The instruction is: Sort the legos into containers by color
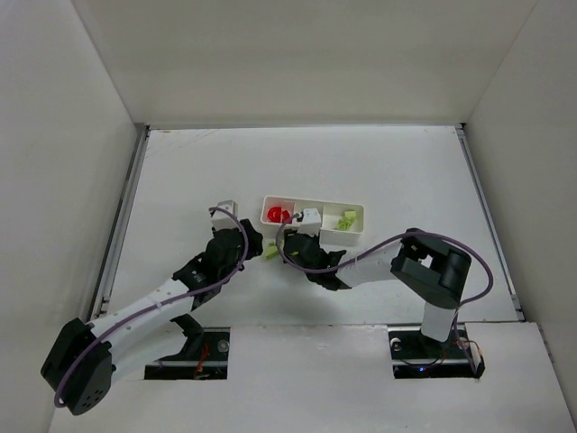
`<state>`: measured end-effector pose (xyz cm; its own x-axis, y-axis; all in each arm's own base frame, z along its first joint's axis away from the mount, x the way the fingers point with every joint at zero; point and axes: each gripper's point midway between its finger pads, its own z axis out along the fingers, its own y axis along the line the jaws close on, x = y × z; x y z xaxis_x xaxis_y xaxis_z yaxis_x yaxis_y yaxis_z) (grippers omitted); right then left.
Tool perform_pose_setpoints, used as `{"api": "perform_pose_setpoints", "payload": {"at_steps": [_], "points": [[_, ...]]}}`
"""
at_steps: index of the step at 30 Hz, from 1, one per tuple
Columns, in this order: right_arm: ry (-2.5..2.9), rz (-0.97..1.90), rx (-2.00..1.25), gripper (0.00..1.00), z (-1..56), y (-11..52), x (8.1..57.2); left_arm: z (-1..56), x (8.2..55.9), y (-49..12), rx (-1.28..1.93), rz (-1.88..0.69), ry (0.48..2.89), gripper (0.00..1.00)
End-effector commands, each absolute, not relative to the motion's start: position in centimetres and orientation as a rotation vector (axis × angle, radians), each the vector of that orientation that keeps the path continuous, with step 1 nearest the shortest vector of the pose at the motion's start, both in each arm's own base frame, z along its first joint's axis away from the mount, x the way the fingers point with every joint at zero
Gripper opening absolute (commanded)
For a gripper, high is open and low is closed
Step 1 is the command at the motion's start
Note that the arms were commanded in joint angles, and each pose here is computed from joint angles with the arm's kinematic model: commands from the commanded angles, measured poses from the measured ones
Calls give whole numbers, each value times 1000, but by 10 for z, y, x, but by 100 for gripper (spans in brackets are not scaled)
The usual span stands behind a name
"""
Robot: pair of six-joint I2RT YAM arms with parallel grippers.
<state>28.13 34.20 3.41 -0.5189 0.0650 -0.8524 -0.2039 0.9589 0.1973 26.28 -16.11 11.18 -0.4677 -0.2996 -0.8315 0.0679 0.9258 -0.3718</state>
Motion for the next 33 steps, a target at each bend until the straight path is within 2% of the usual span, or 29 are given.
{"api": "perform_pose_setpoints", "payload": {"at_steps": [1,9,12,17,19,29,33], "points": [[2027,331,-56,56,49,354,295,96,245,-155,-165,-434,2058,46],[2040,288,-64,47,33,360,303,84,226,-170,-100,-487,2087,52],[2032,263,-47,46,32,357,305,85,228,-173,-89,-476,2091,54],[2012,251,-27,29,38,351,307,80,231,-177,-91,-468,2100,54],[2001,259,-37,25,48,351,304,79,233,-178,-91,-459,2102,54],[1891,419,-17,24,141,324,271,72,248,-194,-48,-431,2109,56],[1866,425,-16,25,158,317,285,76,253,-202,-42,-434,2101,57]]}}
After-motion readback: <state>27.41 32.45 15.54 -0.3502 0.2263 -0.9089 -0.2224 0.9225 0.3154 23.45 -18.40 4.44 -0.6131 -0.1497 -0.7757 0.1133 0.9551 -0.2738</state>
